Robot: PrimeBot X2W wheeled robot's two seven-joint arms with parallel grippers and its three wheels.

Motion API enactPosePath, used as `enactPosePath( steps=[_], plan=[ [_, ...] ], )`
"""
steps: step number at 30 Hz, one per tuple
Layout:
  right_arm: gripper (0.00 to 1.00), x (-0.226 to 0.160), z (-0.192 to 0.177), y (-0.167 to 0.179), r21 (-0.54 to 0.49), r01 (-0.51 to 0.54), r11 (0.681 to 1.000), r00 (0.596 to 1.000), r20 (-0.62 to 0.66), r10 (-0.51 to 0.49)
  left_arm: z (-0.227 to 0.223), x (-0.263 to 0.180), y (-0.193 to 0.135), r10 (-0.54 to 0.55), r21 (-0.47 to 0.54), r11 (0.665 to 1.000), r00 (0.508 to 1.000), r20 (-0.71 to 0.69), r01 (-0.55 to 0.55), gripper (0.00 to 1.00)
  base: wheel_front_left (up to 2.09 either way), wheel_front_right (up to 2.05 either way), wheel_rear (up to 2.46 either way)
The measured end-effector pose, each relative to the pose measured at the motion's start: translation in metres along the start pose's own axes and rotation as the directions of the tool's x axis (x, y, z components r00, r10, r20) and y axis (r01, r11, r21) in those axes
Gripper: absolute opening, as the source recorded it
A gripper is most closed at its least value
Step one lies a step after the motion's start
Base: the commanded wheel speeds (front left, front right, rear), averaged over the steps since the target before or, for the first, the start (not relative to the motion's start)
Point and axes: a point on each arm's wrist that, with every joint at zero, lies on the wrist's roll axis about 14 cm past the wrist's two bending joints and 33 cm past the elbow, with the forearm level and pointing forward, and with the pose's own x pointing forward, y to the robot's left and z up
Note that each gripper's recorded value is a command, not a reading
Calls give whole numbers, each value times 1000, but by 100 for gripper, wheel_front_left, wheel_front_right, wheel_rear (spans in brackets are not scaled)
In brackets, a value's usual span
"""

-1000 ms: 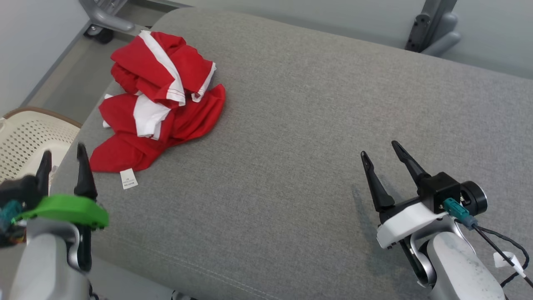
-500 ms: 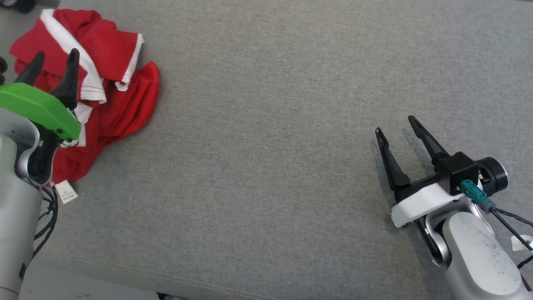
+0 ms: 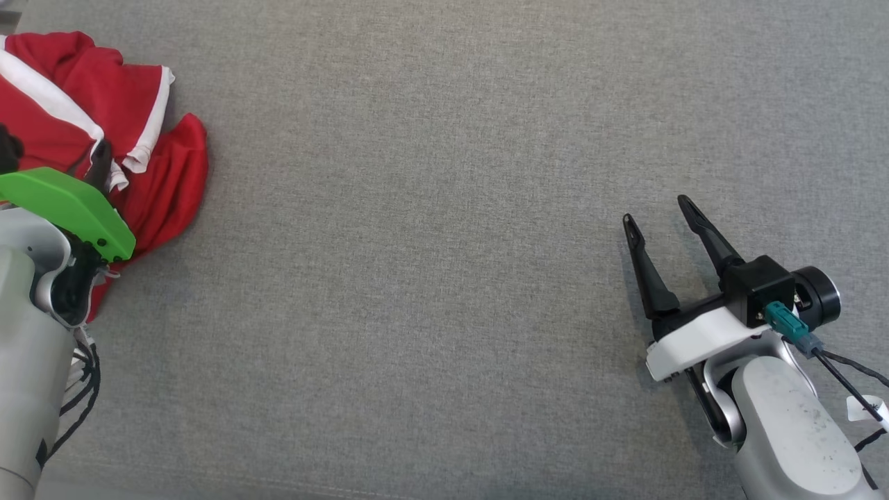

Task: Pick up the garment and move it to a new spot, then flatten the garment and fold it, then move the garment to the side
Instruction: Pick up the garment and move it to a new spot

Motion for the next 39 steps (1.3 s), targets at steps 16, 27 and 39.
enactPosePath(
  steps=[16,27,39],
  plan=[
    [100,-26,31,5,51,64,997,996,59,-67,71,-30,-121,-231,-322,873,893,387,365,0,0,0,0],
    [100,-67,48,-34,41,210,977,973,91,-213,22,-81,-305,-528,-566,495,745,407,659,0,0,0,0],
    [100,-113,59,-66,39,347,937,930,111,-349,-32,-140,-409,-790,-541,365,560,250,757,100,0,0,0]
  ],
)
